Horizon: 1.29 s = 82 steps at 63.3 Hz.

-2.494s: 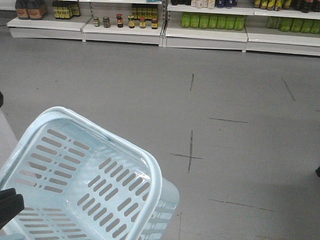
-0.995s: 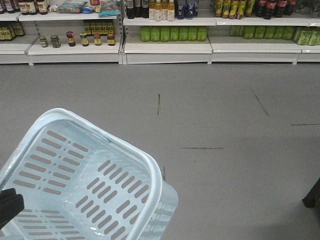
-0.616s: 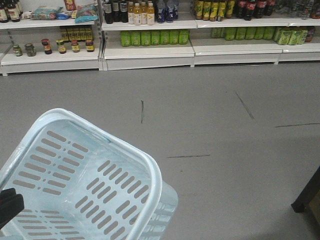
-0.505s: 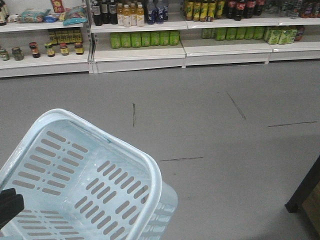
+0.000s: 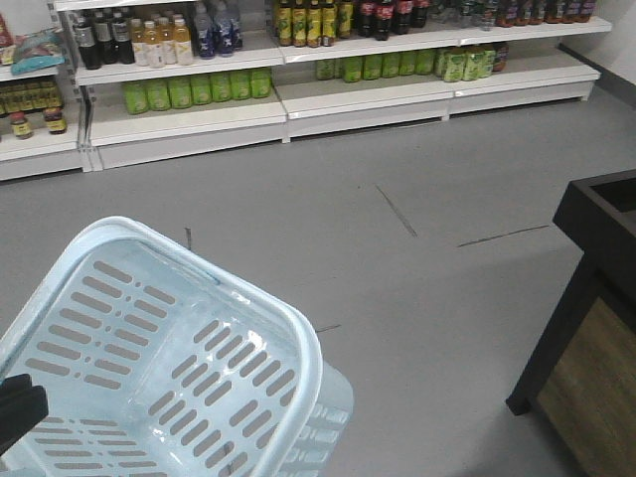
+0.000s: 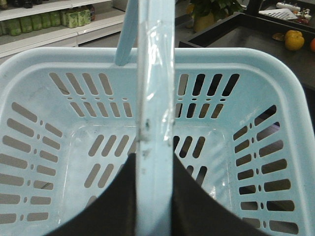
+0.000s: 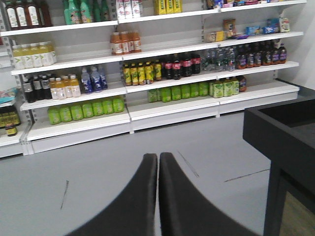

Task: Pick three apples into basket with both arms
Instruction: 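Drive the base with the held basket toward the apple table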

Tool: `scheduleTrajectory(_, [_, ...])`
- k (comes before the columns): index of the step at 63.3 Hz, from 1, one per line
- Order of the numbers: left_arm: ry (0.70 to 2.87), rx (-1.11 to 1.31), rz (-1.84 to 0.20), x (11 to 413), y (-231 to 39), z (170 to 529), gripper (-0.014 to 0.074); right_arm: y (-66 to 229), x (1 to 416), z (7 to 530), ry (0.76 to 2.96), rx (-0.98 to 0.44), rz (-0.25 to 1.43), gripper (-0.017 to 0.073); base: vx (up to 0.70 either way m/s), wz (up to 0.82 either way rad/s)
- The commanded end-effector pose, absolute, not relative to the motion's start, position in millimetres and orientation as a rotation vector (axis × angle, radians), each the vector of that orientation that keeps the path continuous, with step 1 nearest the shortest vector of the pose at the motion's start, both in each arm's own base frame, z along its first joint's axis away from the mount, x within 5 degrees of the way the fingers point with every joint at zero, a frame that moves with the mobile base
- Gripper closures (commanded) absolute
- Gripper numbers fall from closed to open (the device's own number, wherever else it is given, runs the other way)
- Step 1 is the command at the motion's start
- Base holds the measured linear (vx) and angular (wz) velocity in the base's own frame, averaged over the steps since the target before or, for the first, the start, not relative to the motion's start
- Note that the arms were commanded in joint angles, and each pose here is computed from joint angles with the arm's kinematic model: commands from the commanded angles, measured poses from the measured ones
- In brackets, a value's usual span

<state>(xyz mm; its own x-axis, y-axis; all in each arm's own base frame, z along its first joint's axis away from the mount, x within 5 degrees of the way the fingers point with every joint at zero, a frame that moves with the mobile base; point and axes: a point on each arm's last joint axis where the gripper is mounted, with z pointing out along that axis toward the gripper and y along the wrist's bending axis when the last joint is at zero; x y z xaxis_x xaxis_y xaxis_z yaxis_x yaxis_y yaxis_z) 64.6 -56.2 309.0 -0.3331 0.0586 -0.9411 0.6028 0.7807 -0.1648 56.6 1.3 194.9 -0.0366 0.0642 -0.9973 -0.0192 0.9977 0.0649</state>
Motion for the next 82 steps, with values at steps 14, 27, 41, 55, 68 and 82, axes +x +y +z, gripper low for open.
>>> scheduleTrajectory(14, [1.764,0.423,-0.628,67.7,-54.9,324.5,0.0600,0.7,56.2,196.8,1.540,0.026,0.046,0.0564,0.17,-0.40])
scheduleTrajectory(27, [1.764,0.423,-0.628,67.7,-54.9,324.5,0.0600,0.7,56.2,196.8,1.540,0.026,0.046,0.0564,0.16,-0.45])
scheduleTrajectory(41, [1.764,0.423,-0.628,67.7,-54.9,324.5,0.0600,0.7,56.2,196.8,1.540,0.026,0.046,0.0564,0.14,-0.51])
scheduleTrajectory(55, [1.764,0.423,-0.628,67.7,-54.9,324.5,0.0600,0.7,56.2,196.8,1.540,0.026,0.046,0.0564,0.13,-0.51])
scheduleTrajectory(68, [1.764,0.423,-0.628,67.7,-54.9,324.5,0.0600,0.7,56.2,196.8,1.540,0.026,0.046,0.0564,0.13,-0.49])
scheduleTrajectory(82, [1.764,0.423,-0.628,67.7,-54.9,324.5,0.0600,0.7,56.2,196.8,1.540,0.026,0.046,0.0564,0.12,-0.45])
